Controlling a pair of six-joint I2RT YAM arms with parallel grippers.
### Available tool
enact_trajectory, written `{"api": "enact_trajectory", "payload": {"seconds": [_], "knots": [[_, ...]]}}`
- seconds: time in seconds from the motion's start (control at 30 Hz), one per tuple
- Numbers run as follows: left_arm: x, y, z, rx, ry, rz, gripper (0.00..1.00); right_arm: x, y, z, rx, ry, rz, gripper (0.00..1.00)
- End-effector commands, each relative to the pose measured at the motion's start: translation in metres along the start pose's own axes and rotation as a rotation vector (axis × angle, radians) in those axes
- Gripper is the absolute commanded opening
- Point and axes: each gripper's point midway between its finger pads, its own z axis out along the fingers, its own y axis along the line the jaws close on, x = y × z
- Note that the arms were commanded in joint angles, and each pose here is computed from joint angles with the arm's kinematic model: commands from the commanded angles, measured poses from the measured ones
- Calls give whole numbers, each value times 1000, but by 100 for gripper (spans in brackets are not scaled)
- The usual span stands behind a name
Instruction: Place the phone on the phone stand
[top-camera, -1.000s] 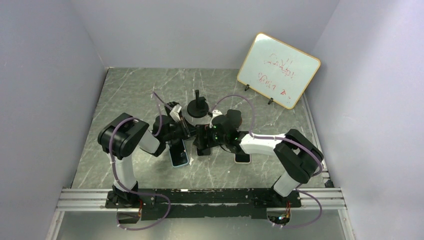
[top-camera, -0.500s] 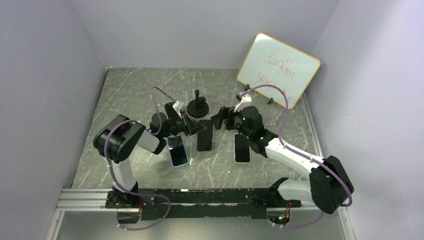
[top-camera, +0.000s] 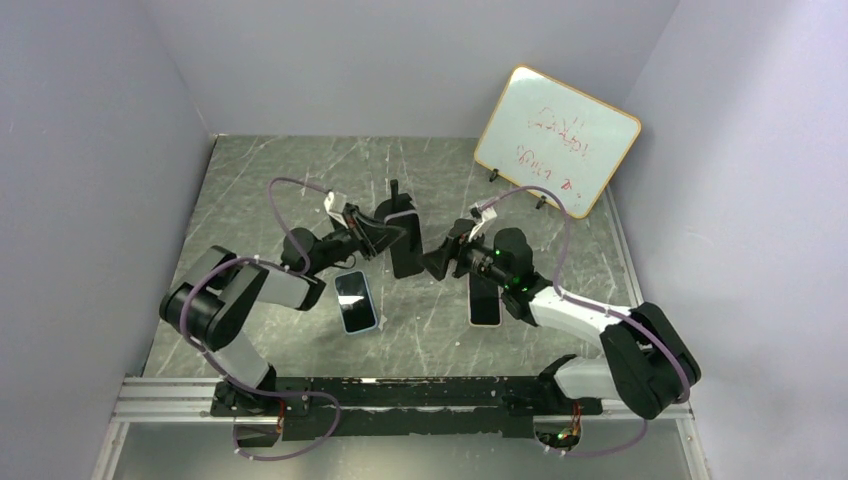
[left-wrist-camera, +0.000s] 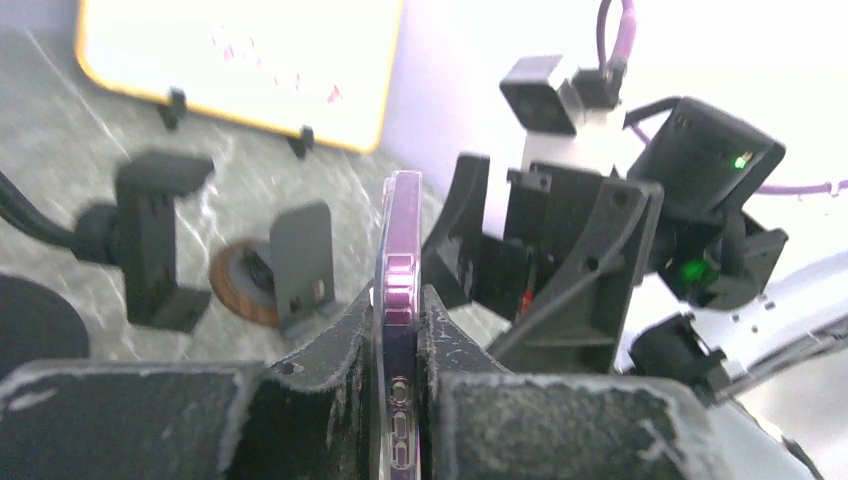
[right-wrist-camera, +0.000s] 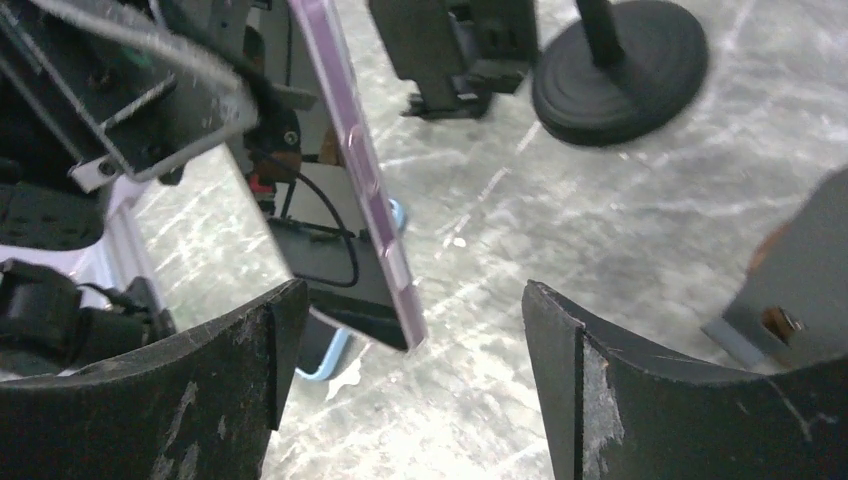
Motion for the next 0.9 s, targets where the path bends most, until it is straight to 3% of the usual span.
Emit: {"api": "enact_trajectory", "payload": {"seconds": [0.0,0.2,0.6,0.87], "knots": [[-118,-68,0,169,-435,301,5,-40,39,0,-222,-116,-53,81],[-159,-89,2,207,-551,314,5,-51,51,5,-377,-127,-49,79],[-179,-112,-2,271,-594,276,5,-84,77,11,-588,-214,-34,76],[-179,-115,-5,272,-599,271,5,-96,89,7,-652,-227,-38,27]]}}
